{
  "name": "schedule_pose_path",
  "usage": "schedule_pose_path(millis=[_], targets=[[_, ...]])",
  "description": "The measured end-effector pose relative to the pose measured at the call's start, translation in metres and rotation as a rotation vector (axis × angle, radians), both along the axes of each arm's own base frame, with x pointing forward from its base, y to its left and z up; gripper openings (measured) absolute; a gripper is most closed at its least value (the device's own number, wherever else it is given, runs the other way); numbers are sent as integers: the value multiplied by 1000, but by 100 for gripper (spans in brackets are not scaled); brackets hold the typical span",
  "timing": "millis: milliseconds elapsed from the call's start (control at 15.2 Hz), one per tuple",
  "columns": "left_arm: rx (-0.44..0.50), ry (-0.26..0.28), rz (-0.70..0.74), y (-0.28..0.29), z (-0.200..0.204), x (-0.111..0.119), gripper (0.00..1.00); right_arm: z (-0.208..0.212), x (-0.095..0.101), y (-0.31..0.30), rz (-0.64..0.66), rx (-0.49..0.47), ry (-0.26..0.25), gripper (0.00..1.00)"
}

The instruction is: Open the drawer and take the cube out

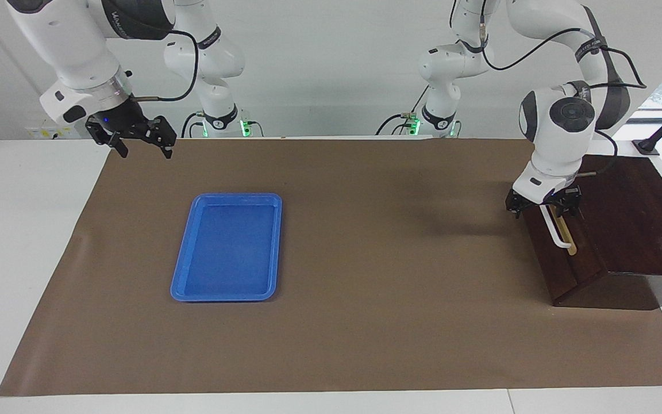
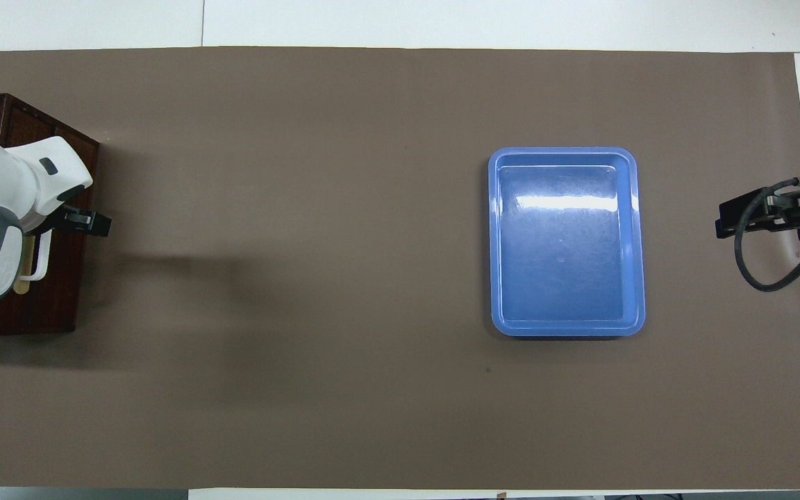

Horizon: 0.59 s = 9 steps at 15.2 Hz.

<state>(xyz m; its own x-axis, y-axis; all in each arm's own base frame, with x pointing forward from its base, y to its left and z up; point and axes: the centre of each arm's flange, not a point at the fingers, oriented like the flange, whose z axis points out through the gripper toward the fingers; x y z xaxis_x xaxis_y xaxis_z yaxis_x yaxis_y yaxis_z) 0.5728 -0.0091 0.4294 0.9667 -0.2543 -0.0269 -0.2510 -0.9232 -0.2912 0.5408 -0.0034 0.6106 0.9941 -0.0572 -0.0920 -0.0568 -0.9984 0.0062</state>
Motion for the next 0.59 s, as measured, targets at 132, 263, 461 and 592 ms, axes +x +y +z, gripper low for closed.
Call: schedule_pose_path(millis=[132,263,461,592], targets=[[-3,-7,-9,0,-8,0,100,0,0,0,0,0,0,100],[-7,-17,-8,4,-12,0,100,0,0,0,0,0,0,100],[-12,-30,-9,10,-17,-1,100,0,0,0,0,0,0,100],[-13,-28,-11,10,-21,-2,100,0,0,0,0,0,0,100]])
